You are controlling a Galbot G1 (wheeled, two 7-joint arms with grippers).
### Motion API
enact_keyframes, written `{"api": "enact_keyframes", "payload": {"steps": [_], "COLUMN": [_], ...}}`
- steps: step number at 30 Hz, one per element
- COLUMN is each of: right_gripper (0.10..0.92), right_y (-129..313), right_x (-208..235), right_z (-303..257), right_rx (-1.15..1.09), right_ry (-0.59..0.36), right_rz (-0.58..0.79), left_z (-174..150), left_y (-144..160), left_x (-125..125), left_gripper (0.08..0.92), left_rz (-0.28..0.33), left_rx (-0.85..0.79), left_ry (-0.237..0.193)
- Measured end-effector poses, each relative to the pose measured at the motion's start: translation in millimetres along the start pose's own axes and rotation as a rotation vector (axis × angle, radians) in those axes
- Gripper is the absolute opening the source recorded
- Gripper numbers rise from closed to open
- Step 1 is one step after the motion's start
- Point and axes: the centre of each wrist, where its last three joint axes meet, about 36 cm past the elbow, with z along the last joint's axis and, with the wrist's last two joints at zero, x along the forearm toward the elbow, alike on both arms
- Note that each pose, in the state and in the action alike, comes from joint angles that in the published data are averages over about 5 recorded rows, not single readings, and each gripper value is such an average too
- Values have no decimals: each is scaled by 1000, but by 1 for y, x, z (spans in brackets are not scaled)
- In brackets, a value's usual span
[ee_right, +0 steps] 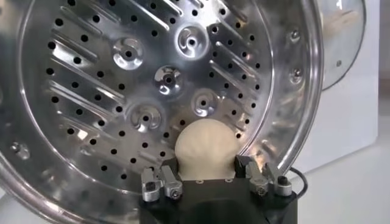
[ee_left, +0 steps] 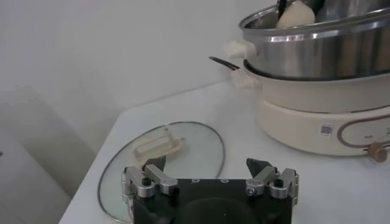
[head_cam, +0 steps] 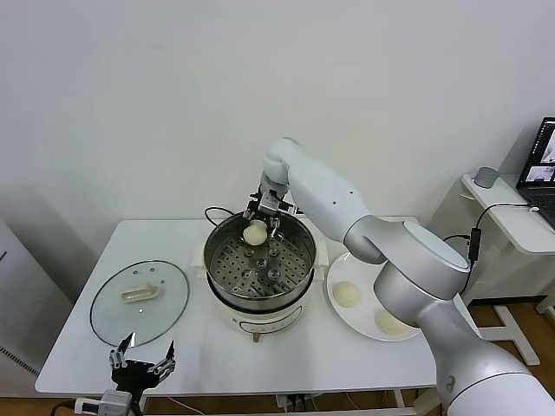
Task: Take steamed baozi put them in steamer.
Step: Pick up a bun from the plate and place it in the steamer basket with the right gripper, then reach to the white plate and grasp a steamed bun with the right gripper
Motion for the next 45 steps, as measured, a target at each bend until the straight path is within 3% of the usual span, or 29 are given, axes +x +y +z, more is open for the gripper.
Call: {"api": "enact_keyframes", "payload": {"steps": [9,12,26,33,45], "right_gripper": [780,816,823,823,823], "right_y": [4,5,21,45,112], "right_x": [-1,7,105,153,189], "right_z": [1,5,45,57,48], "right_rx": [4,-6,-115,-196,-806], "right_ry": [7,-2,-101,-90,1], "right_rz": [19,24,89,105,50], "left_z": [1,0,-1,-3,-8], "left_y": [0,0,-1,2,8], "left_x": [0,-1,-2,0,-2], "left_gripper": [823,823,823,823,823], "left_rz": [1,2,9,6,34], "left_rx": [0,0,0,3,30], "left_ry": [2,1,1,-3,-15]}}
